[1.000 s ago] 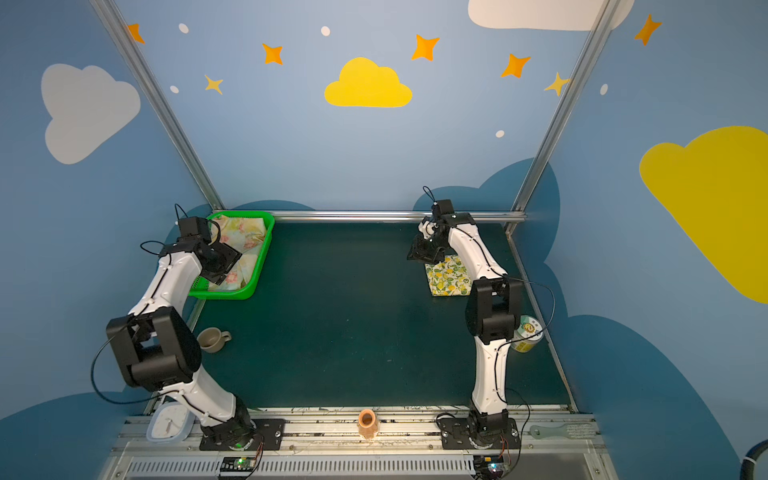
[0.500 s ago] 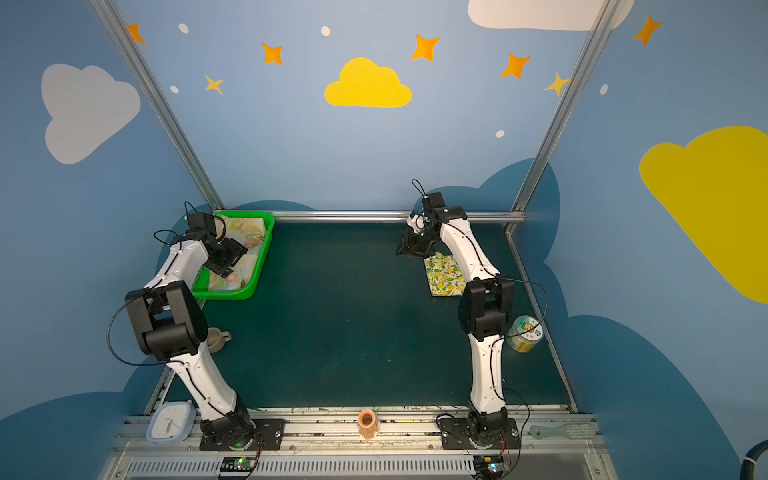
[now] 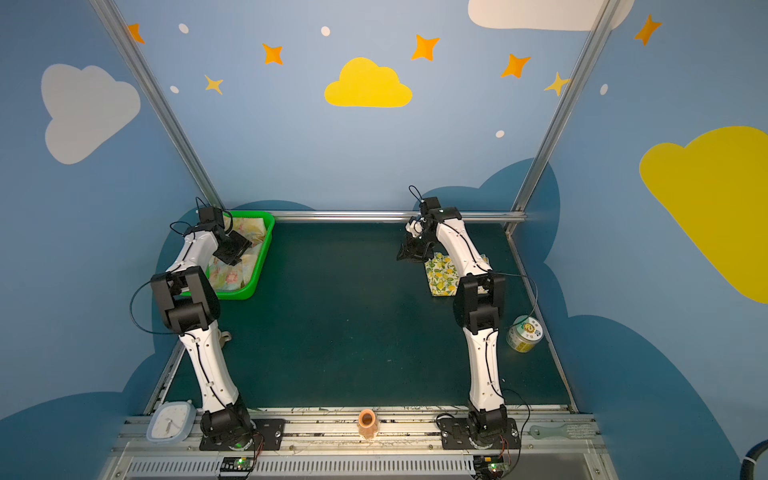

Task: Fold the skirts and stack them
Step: 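Grasp the floral skirt in the basket with the left gripper while right rises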

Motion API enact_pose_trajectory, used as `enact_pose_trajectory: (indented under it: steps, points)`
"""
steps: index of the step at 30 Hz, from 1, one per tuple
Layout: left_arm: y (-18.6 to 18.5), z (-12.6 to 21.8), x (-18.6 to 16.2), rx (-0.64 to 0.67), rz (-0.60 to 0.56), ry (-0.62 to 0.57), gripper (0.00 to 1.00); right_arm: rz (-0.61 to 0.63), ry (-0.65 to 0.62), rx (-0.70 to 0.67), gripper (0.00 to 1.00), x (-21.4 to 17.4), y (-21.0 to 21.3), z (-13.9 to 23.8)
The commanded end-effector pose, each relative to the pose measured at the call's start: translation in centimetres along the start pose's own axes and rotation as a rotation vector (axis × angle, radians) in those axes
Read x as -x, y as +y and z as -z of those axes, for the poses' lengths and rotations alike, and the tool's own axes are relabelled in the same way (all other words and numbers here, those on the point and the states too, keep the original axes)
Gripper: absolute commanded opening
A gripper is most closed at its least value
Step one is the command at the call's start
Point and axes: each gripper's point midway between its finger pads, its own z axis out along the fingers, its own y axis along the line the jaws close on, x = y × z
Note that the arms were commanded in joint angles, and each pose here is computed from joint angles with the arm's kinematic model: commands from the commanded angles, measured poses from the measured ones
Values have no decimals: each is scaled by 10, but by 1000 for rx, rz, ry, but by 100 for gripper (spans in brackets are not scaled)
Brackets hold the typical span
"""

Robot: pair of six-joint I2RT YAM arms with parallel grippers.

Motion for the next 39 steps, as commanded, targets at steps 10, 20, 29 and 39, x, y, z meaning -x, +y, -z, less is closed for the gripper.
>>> enact_pose_trajectory:
  steps: [10,20,29,39]
  points:
    - [-53,75,2,-188,-24,-28,4,18,-30,-20,42,0,11,19]
    - [-89,186,-3,-353,-52,-123,16,68,-55,9,42,-10,33,36]
    - [-48,130,-31,-262,-2,21,67,89,-33,23,42,-18,39,27]
    - [-38,65,-21,-265,88,73,68,90,-23,5,42,-7,32,14]
